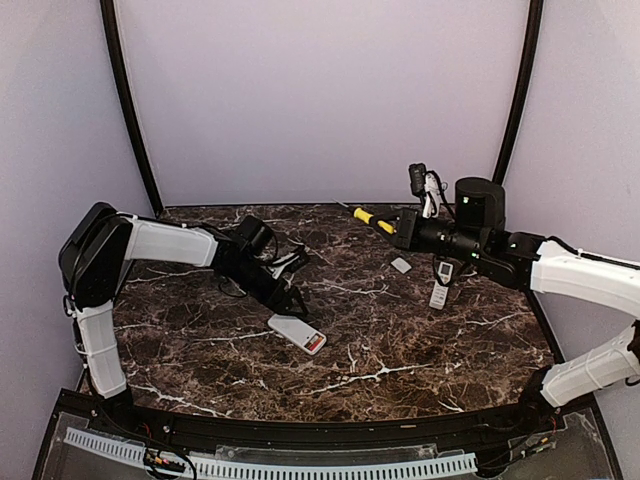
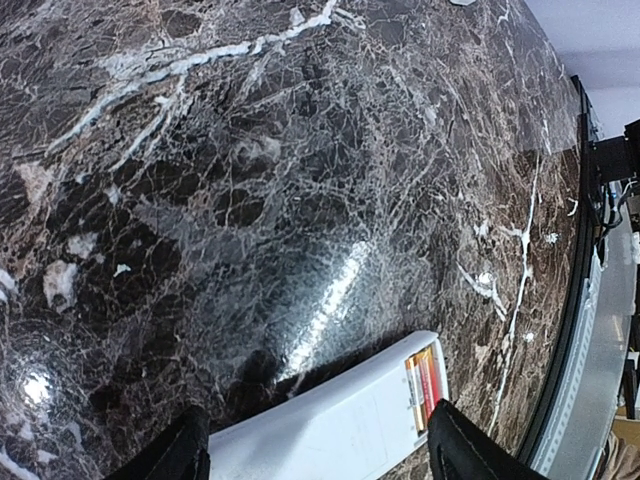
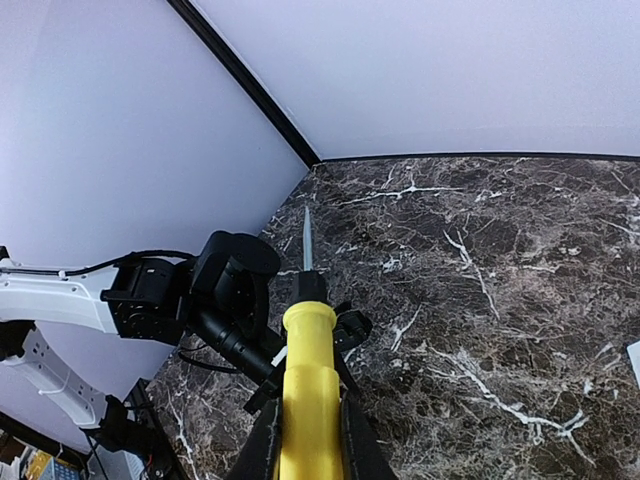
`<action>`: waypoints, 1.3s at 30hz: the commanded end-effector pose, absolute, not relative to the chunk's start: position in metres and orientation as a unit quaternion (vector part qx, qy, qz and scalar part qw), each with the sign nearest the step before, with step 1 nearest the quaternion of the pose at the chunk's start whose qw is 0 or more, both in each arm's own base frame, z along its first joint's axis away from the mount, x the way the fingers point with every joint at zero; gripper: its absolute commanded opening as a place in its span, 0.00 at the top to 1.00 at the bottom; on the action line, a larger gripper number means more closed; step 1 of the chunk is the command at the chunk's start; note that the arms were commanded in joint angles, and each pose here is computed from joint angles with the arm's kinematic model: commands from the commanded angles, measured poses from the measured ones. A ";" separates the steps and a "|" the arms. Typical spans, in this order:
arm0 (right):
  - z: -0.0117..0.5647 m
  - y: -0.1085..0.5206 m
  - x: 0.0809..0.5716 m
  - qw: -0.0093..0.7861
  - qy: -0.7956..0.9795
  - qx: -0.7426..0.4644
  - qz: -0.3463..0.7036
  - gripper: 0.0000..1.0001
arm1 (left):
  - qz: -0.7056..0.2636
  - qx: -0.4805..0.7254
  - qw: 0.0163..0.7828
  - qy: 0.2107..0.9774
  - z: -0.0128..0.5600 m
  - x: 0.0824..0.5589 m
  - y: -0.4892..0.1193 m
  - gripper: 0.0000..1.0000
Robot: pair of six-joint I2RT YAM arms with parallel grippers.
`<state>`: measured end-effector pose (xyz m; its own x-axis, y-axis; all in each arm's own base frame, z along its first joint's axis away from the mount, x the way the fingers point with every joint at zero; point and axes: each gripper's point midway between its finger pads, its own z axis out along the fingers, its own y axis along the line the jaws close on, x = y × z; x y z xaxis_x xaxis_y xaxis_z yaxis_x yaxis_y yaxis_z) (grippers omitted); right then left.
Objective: Unload the batteries from the remote control
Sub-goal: Hold the remote control without the battery cover at the center of the board.
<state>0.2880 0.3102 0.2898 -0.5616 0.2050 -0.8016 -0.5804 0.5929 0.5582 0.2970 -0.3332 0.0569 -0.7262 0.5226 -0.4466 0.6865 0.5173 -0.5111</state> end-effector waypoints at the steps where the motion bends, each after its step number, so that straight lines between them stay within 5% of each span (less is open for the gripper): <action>1: 0.297 0.312 0.291 0.460 0.757 -0.121 0.448 1.00 | -0.322 0.363 0.117 0.866 0.052 0.297 -0.331 0.25; 28: 0.290 0.311 0.289 0.450 0.762 -0.114 0.451 1.00 | -0.285 0.409 0.075 0.863 0.048 0.230 -0.327 0.27; 39: 0.288 0.310 0.289 0.446 0.765 -0.109 0.452 1.00 | -0.204 0.425 0.127 0.873 0.046 0.228 -0.327 0.25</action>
<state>0.2858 0.3124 0.2822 -0.5933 0.2084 -0.7775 -0.5657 0.5793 0.5869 0.2293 -0.3311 0.0411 -0.6379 0.6718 -0.3764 0.7690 0.5293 -0.3585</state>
